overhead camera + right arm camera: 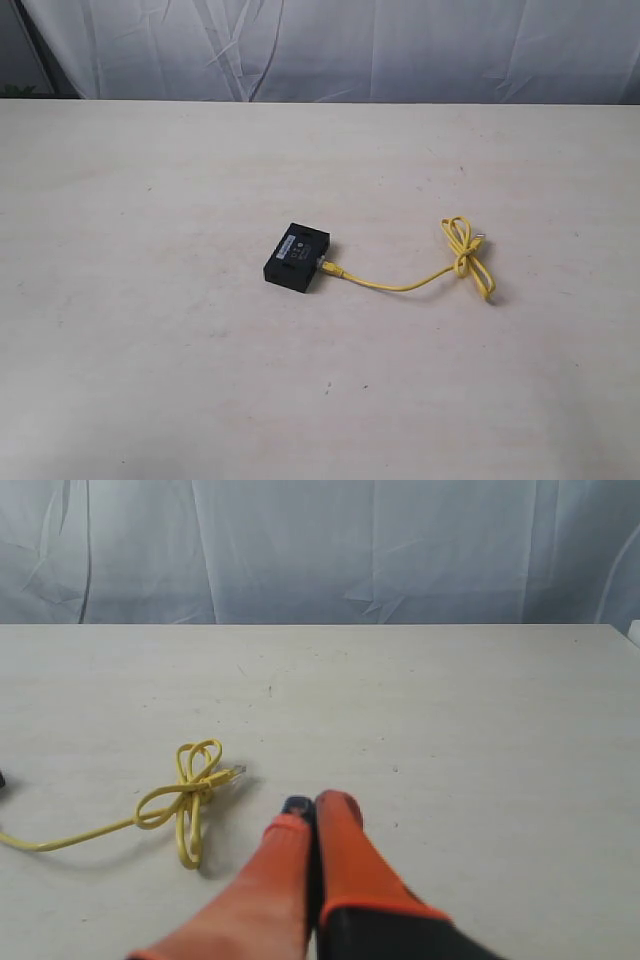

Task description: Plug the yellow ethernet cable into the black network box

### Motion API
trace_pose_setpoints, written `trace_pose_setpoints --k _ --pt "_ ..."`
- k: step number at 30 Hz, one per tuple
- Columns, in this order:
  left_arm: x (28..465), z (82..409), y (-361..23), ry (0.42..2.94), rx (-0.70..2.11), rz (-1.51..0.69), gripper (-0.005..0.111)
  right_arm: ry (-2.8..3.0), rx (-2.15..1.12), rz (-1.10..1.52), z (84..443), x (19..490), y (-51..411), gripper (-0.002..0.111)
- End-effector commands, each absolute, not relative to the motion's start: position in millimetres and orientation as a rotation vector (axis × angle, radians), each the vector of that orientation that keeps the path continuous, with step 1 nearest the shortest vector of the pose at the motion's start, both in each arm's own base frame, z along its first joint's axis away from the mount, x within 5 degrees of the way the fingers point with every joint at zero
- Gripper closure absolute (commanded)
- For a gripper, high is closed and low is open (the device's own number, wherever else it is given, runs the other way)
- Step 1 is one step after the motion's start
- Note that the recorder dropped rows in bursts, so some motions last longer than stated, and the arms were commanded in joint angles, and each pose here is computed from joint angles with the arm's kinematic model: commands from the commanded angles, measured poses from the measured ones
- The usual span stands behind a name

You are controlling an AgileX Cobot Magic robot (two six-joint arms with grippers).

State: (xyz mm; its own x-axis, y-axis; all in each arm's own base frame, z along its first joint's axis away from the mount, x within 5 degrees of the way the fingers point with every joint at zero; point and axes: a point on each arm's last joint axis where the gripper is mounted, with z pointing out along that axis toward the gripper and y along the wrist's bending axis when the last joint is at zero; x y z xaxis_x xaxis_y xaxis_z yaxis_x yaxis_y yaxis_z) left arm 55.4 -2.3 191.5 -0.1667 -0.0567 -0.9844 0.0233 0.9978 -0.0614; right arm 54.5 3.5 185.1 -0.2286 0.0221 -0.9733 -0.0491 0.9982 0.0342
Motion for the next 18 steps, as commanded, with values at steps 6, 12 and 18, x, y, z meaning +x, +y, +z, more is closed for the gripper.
trace_pose_setpoints --k 6,12,18 --pt "55.5 191.9 -2.0 1.718 -0.027 -0.067 0.107 1.787 -0.014 0.063 185.8 54.3 3.2 0.108" --pt "55.5 191.9 -2.0 1.718 -0.027 -0.067 0.107 1.789 -0.013 0.064 185.6 54.2 3.2 0.108" --pt "55.5 191.9 -2.0 1.718 -0.027 -0.067 0.107 1.789 -0.012 0.067 185.6 54.2 3.3 0.108"
